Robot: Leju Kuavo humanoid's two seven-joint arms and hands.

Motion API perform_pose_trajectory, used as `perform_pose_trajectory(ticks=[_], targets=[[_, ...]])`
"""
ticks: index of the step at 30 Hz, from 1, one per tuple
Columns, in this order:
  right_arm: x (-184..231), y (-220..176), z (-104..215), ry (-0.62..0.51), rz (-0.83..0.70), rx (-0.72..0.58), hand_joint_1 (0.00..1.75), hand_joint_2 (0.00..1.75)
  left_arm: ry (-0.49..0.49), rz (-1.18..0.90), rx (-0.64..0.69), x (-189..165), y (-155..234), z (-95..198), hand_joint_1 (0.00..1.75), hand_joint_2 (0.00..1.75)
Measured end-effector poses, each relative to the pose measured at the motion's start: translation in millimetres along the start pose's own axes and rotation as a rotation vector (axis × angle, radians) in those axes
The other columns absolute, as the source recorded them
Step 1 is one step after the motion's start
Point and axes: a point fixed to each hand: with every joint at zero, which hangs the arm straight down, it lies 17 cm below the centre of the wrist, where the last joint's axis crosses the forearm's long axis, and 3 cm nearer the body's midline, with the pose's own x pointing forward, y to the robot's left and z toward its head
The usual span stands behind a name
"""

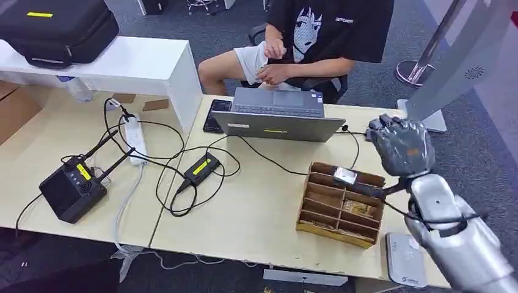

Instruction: Pass the card to the sensor for recognition and then transmit it.

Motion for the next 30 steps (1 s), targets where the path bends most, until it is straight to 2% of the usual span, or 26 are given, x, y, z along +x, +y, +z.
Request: perform_pose_trajectory(ticks=[2, 5, 10, 13, 15, 19, 25, 30], targets=[[23, -29, 48, 0.001, -0.042, -0.081, 1.75, 1.75, 0.033, -0.001, 0.011, -5, 4, -2, 0.00, 1.75], [50, -61, 105, 0.025, -0.112, -0.110, 1.75, 1.75, 0.069, -0.004, 0.032, -8, 12, -5, 0.00, 1.75], [60, -97, 154, 0.196, -0.340, -0.067, 1.75, 1.75, 0.140, -0.017, 0.066, -15, 22, -7, 0.00, 1.75], [58, -83, 189, 0.290, -0.462, 0.055, 1.75, 1.75, 0.161, -0.021, 0.080, -16, 27, -8, 0.00, 1.75], [53, -62, 217, 0.366, -0.508, 0.188, 1.75, 1.75, 0.167, -0.021, 0.085, -16, 29, -9, 0.00, 1.75], [27, -24, 272, 0.498, -0.472, 0.437, 1.75, 1.75, 0.163, -0.018, 0.086, -15, 29, -9, 0.00, 1.75], [-4, 2, 311, 0.578, -0.360, 0.587, 1.75, 1.75, 0.151, -0.006, 0.081, -13, 28, -10, 0.00, 1.75], [-33, 16, 322, 0.628, -0.246, 0.596, 1.75, 1.75, 0.146, -0.001, 0.079, -12, 28, -10, 0.00, 1.75]])
